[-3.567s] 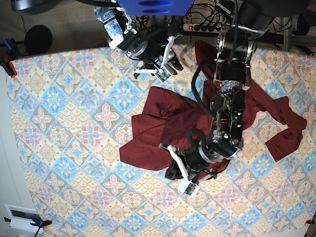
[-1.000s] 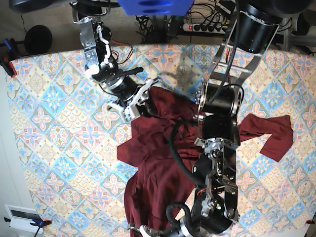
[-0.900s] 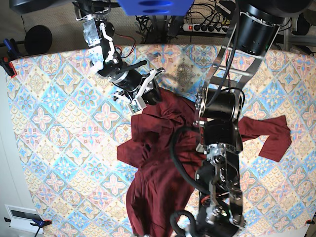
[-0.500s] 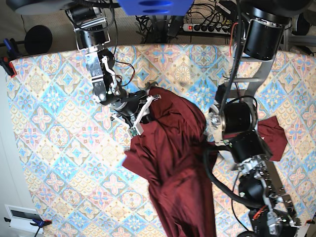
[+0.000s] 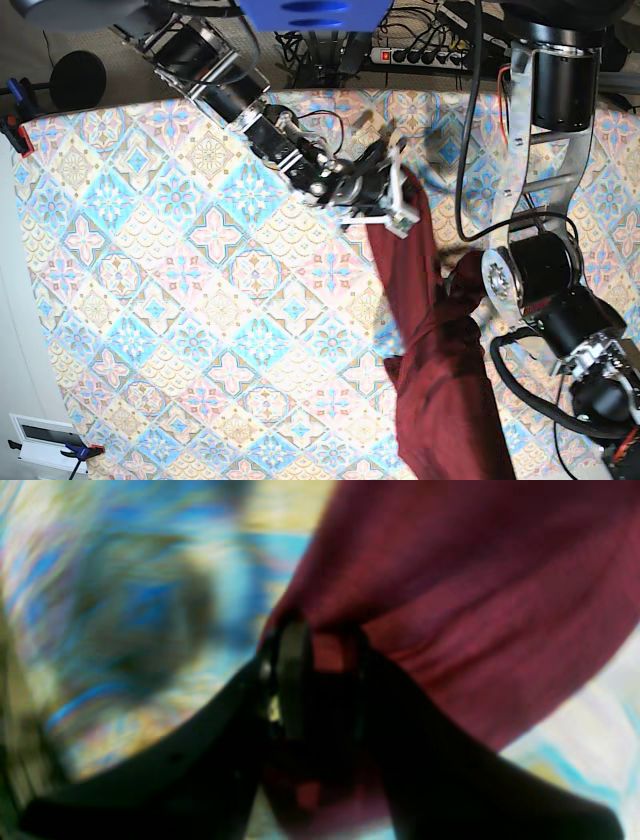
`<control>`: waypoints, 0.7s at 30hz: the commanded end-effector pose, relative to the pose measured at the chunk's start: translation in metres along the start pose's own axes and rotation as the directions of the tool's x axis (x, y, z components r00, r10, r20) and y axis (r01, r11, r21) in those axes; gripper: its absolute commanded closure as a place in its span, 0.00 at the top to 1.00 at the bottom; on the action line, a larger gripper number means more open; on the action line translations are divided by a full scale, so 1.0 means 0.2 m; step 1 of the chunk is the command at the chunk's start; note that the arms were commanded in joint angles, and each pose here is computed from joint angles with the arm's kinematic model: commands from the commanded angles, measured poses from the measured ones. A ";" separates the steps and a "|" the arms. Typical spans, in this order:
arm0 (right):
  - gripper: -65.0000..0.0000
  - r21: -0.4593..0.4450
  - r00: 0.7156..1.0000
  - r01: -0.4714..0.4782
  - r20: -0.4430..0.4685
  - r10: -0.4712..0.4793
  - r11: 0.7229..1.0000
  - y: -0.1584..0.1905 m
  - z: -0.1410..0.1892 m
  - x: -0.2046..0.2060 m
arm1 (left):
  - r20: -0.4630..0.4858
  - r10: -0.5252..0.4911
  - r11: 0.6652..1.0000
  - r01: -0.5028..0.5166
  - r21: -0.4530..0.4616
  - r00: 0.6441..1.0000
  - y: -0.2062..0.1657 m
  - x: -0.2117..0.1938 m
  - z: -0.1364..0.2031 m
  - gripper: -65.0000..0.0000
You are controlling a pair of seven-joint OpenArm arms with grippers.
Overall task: Layout the t-shirt on the table in an organized manner, then fold the t-shirt properly
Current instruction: 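Swing the lifted shirt with the left gripper and lay it down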
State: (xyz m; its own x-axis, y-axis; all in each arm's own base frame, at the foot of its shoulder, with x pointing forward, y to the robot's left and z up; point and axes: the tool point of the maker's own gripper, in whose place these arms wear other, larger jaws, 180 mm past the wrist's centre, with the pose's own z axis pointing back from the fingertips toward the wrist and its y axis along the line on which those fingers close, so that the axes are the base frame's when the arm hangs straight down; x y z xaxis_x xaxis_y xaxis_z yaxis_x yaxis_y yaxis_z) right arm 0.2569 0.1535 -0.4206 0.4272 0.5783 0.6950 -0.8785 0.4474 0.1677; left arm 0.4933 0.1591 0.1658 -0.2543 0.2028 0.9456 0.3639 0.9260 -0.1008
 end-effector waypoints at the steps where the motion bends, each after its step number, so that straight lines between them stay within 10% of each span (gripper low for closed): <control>1: 0.18 0.007 0.998 -0.056 0.041 0.056 0.998 0.02 0.01 0.11 | 0.100 -0.008 1.000 0.009 -0.009 0.995 0.00 0.18 0.03 0.00; 10: 0.18 0.068 0.903 -0.313 0.329 0.275 0.947 0.34 0.27 0.58 | 0.071 0.065 0.998 -0.063 -0.031 0.995 0.04 0.12 0.00 0.00; 21: 0.18 -0.132 0.917 -0.055 0.386 0.102 0.990 -0.04 0.66 0.30 | -0.190 0.142 0.951 -0.188 -0.247 0.971 -0.63 -0.61 -0.17 0.00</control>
State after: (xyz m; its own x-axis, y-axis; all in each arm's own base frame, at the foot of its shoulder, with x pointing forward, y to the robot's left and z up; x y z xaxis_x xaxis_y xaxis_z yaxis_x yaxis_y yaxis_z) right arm 0.2624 0.0845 -0.3044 0.2534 0.3629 0.8967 -0.8524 0.5220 0.0296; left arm 0.5154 -0.0004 0.0360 0.0683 0.2378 0.9689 0.6042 0.7630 -0.2298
